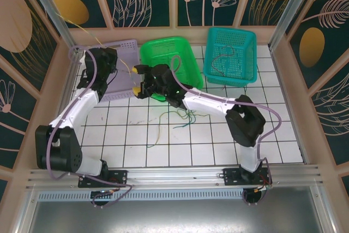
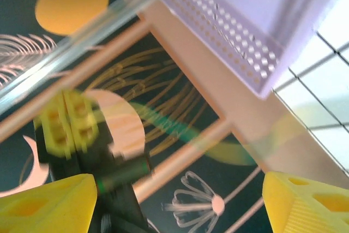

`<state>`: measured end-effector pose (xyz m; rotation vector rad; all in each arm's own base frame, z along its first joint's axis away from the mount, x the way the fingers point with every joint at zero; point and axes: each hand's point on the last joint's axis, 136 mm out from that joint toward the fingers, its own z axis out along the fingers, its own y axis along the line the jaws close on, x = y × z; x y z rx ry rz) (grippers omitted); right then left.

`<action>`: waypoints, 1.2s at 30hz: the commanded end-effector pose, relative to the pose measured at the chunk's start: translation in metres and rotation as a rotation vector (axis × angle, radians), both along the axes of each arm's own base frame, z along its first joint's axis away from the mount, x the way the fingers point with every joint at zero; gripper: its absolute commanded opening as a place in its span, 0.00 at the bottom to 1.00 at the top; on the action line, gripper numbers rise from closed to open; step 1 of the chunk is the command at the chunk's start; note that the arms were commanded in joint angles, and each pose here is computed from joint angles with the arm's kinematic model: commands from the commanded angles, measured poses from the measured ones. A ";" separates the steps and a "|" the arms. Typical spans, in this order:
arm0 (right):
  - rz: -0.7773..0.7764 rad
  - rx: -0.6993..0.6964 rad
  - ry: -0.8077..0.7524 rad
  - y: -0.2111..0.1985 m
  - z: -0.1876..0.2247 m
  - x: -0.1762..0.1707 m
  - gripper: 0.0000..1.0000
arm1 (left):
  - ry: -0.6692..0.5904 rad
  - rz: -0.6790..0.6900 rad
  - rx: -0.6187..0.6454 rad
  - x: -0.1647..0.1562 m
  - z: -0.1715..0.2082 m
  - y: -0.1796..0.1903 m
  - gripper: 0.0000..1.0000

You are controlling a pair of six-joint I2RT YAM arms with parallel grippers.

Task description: Untangle the cables

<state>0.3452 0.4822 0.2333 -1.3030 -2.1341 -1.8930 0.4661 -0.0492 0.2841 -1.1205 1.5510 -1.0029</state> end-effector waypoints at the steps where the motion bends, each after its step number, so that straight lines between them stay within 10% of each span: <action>1: -0.158 0.247 0.231 0.002 0.008 0.024 0.77 | -0.150 -0.012 -0.073 -0.012 0.041 -0.001 0.00; 5: -0.172 0.265 0.231 0.008 0.000 0.036 0.56 | -0.121 -0.060 -0.063 -0.019 0.039 -0.009 0.00; 10: -0.155 0.081 0.131 -0.012 0.000 0.056 0.00 | 0.016 -0.139 0.082 -0.030 0.015 -0.016 0.00; 21: 0.253 -0.666 -0.253 -0.039 -0.024 0.105 0.00 | 0.572 -0.495 0.550 -0.092 -0.117 -0.017 0.00; 29: 0.465 -0.751 -0.463 -0.028 -0.053 0.113 0.00 | 0.726 -0.695 0.510 -0.140 -0.170 -0.036 0.00; 36: 0.499 -0.711 -0.671 -0.031 -0.003 0.120 0.45 | 0.758 -0.681 0.420 -0.134 -0.161 -0.043 0.00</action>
